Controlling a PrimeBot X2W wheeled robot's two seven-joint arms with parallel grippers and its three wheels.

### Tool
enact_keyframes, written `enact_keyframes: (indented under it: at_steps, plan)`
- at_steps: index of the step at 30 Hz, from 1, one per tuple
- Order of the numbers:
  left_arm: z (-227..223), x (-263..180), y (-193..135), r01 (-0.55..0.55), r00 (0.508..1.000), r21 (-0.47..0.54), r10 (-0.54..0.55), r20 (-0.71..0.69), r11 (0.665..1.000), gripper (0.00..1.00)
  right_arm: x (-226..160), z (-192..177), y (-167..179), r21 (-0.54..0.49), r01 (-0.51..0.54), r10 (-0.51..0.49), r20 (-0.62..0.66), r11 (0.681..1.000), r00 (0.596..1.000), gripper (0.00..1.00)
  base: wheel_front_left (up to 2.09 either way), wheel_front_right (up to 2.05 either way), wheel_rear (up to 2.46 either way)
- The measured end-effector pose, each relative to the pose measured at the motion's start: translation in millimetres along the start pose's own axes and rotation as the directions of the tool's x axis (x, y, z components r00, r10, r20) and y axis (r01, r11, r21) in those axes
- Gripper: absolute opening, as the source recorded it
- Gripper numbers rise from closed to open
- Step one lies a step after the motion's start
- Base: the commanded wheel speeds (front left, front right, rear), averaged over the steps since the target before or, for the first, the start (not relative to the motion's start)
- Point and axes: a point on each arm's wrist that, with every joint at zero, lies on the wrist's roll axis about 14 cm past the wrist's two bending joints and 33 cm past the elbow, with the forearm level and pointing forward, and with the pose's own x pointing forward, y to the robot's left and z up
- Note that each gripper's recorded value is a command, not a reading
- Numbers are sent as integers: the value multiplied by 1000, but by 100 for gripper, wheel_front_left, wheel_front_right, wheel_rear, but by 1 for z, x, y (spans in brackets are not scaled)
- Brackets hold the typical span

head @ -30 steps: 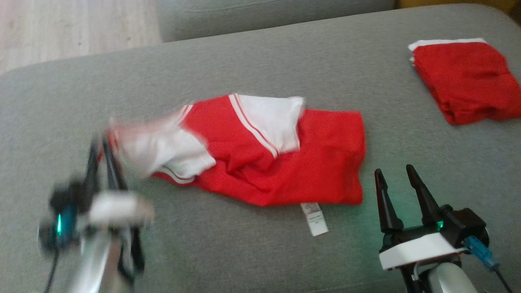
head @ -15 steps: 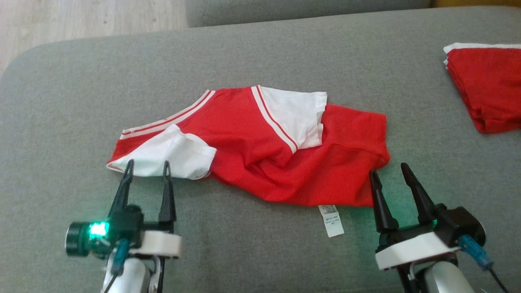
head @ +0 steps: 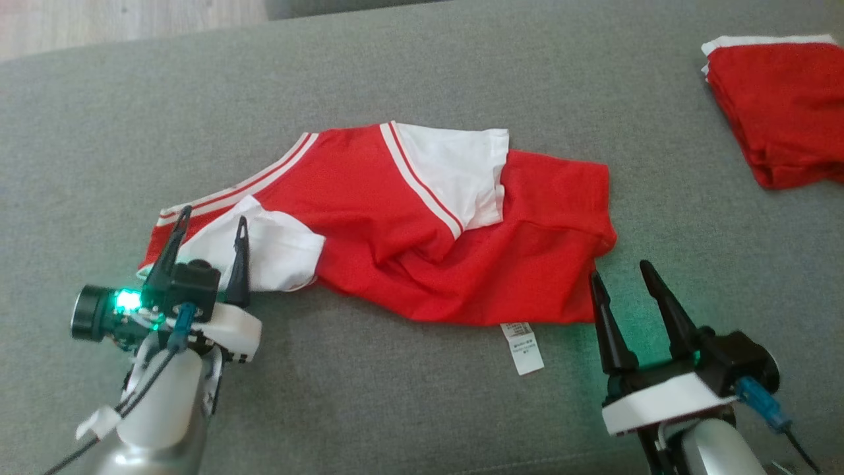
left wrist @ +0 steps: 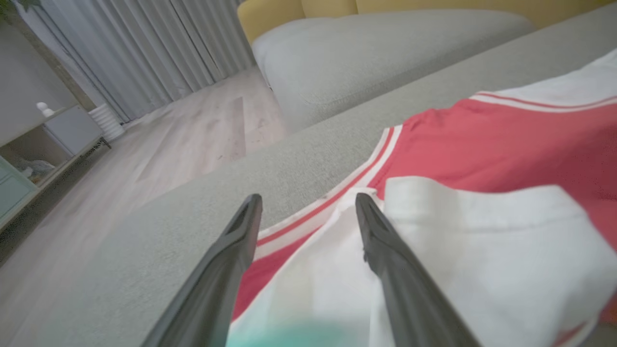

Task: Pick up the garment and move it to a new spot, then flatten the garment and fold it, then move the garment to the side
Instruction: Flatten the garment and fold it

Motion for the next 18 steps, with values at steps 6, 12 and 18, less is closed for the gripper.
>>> enact_keyframes:
  at_steps: [6, 12, 18]
  plan:
    - [-15, 9, -22, 120, 991, 13, -119, -63, 993, 100, 10, 4, -4, -6, 4, -4, 10, 1000, 1000, 100, 0, 0, 0]
    - [-13, 16, -25, 139, 989, 43, -136, -61, 989, 100, 10, 0, -4, -4, 6, -6, -2, 1000, 1000, 100, 0, 0, 0]
    - [-12, 24, -26, 151, 986, 62, -147, -74, 987, 96, 10, -1, -5, -3, 9, -9, -4, 1000, 1000, 100, 0, 0, 0]
